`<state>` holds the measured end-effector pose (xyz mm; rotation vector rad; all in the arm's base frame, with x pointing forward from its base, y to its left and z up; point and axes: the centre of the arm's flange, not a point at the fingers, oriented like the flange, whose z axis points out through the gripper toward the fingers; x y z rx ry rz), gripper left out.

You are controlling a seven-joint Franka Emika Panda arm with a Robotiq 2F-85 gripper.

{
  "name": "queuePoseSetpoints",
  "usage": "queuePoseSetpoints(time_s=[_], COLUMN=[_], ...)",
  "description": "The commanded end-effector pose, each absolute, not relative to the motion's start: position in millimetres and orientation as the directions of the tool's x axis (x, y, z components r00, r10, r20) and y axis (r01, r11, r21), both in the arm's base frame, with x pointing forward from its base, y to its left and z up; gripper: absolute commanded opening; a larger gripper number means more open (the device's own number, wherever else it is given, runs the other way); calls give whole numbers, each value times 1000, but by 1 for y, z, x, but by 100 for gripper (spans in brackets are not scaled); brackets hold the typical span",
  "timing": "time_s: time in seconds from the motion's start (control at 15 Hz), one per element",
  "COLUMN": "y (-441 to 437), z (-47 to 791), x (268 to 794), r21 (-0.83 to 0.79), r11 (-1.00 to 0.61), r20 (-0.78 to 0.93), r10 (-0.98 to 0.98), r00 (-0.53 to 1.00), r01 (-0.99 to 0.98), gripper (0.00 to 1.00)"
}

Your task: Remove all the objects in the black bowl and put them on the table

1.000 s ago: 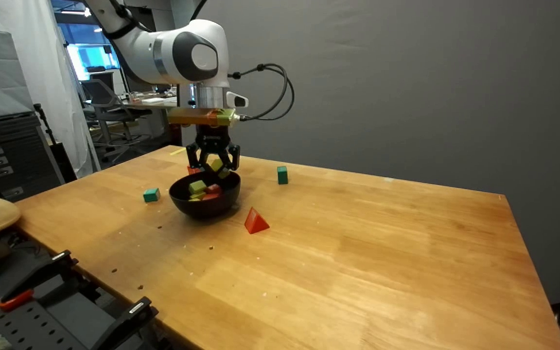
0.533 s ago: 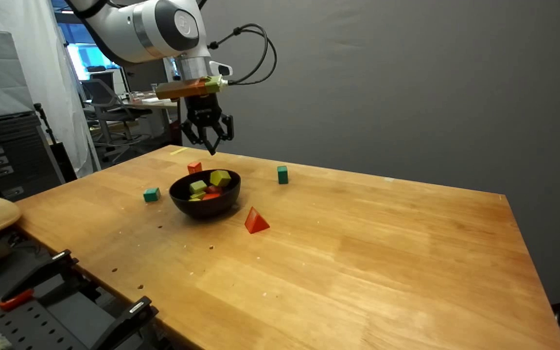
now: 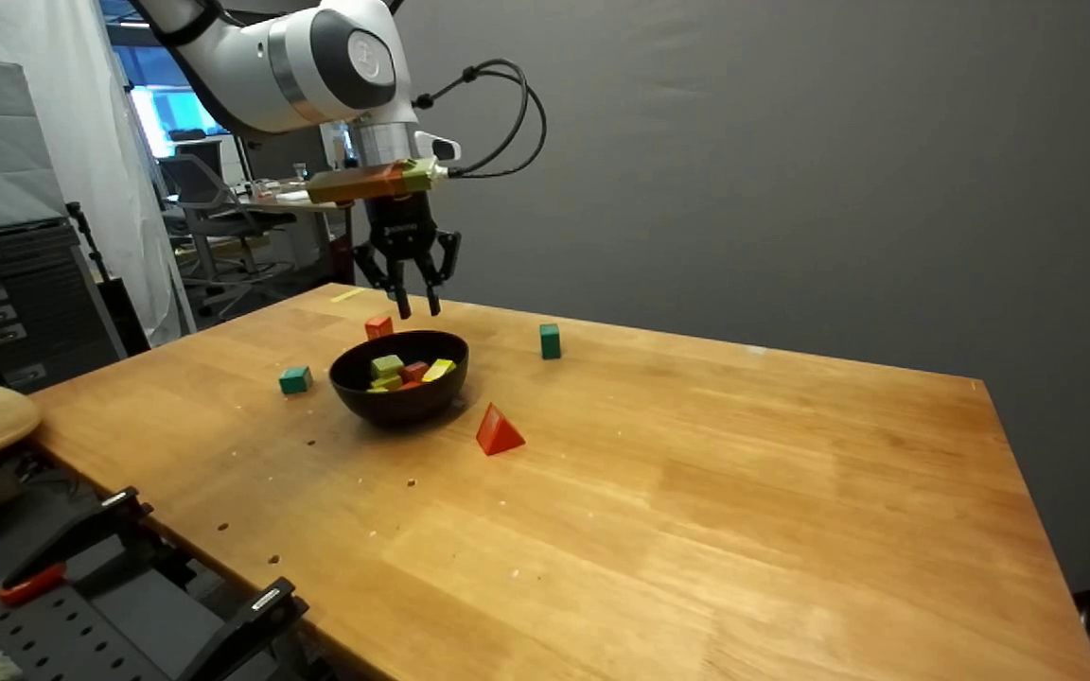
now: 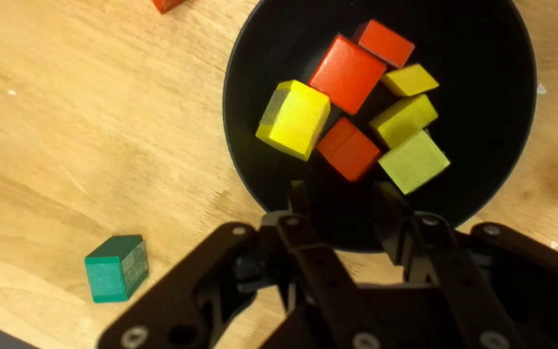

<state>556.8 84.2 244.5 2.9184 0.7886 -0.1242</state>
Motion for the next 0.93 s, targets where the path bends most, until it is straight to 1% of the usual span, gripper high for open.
queuePoseSetpoints(time_s=[0.0, 0.2, 0.27, 0.67, 0.73, 0.8, 0.87], y=[72, 63, 59, 43, 41, 39, 37], z=[230, 211, 204, 176, 173, 171, 169], x=[557, 557, 559, 561, 560, 559, 558], r21=[63, 35, 19, -76, -83, -86, -89], r11=[-884, -907, -910, -933, -935, -938, -941], r20=[-125, -124, -120, -116, -114, -113, -112], r10=[453, 413, 408, 358, 352, 345, 337], r00=[883, 902, 905, 926, 929, 932, 935], r01=[463, 420, 413, 352, 344, 337, 328], gripper=[73, 95, 100, 100, 96, 74, 72])
